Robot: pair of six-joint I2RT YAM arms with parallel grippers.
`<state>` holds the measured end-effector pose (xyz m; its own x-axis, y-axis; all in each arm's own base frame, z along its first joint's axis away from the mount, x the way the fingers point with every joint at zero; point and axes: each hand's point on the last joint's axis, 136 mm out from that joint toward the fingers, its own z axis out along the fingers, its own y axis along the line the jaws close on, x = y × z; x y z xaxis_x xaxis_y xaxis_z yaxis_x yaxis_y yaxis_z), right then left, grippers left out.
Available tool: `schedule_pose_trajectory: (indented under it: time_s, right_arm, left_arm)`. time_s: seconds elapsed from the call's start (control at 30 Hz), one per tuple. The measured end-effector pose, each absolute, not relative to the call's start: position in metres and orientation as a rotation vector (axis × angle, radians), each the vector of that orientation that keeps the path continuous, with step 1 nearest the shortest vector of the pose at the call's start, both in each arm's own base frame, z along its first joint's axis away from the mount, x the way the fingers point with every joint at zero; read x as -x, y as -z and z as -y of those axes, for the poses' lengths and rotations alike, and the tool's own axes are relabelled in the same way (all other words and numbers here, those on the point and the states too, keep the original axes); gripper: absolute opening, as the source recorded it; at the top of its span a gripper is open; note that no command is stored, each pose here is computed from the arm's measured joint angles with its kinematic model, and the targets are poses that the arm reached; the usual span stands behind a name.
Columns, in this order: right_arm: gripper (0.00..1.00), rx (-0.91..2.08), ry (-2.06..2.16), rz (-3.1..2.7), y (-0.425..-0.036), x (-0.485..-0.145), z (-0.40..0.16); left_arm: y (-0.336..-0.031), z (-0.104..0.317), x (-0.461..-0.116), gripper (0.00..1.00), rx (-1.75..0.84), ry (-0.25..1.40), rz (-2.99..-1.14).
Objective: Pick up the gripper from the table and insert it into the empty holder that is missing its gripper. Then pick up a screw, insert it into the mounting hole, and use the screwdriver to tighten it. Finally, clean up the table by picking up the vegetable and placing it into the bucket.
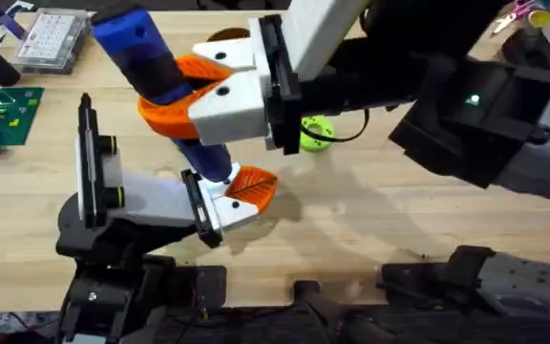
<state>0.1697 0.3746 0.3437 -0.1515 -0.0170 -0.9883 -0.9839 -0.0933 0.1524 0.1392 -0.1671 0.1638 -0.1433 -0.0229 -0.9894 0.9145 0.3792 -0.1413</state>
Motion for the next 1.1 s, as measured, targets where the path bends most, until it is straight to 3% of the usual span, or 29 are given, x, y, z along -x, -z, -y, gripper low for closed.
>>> schedule_pose_trajectory:
  time_s: [1.1]
  right_arm:
    - [0.070,1.214,-1.388,-1.293,-0.3364,-0.1741,-0.3788]
  left_arm:
    - [-0.1619,0.1657,-0.1419,0.013,-0.821,1.014,-1.500]
